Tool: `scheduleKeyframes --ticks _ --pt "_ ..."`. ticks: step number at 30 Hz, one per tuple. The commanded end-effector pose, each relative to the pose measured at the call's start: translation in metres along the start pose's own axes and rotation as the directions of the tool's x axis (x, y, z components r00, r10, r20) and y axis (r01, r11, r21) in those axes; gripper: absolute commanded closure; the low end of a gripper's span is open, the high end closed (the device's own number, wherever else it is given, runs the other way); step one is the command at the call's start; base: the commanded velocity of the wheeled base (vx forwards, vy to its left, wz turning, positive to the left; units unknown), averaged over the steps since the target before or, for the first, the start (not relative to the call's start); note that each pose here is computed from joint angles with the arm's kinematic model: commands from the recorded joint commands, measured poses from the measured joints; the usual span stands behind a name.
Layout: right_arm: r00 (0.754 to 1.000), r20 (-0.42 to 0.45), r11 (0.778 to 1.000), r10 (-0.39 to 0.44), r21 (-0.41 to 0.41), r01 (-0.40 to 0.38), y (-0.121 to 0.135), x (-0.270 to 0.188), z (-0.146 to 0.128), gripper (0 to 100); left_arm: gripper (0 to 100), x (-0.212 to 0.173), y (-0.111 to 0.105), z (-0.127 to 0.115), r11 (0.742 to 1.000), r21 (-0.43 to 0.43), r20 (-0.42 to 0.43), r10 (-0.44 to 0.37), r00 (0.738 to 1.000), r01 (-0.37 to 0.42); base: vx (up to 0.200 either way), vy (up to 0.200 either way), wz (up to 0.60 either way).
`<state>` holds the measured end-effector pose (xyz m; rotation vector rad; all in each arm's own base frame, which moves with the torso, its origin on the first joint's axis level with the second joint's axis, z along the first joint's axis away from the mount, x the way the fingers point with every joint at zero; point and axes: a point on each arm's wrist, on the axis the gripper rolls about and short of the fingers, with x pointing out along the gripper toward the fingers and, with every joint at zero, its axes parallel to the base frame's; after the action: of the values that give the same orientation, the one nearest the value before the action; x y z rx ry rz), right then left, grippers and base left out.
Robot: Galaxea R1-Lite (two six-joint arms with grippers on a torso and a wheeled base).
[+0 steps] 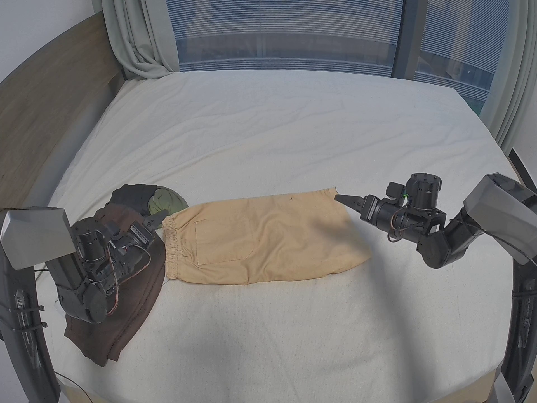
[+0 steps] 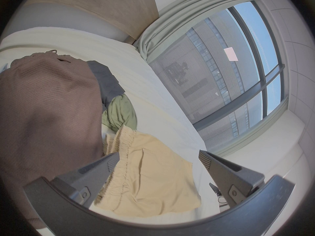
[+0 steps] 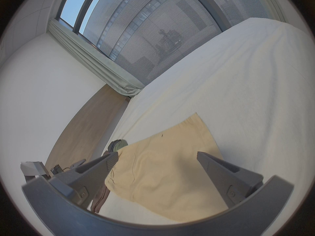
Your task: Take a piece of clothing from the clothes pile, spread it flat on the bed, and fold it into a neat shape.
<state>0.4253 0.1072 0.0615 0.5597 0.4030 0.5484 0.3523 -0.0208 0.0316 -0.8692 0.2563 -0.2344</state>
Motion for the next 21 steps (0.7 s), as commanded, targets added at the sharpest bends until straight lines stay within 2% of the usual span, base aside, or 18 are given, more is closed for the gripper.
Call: scheduleKeyframes --ticks 1,7,21 --pt "1.0 -0.024 1.0 0.005 0.001 -0.005 0.014 -0.028 -0.015 0 0 -0.013 -0.027 -0.01 0.999 0.013 -0.045 -0.05 0.998 0.05 0.0 0.0 0.0" --pt "0.996 -0.09 1.0 -0.017 0.023 0.019 0.011 -0.046 -0.045 0 0 -0.018 -0.03 -0.027 0.996 0.079 -0.106 -0.043 0.993 0.051 0.0 0.0 0.0" --pt "0.982 -0.176 0.995 -0.064 0.06 0.076 -0.018 -0.041 -0.088 0 0 -0.016 -0.021 -0.04 0.98 0.198 -0.141 -0.004 0.99 0.032 0.0 0.0 0.0"
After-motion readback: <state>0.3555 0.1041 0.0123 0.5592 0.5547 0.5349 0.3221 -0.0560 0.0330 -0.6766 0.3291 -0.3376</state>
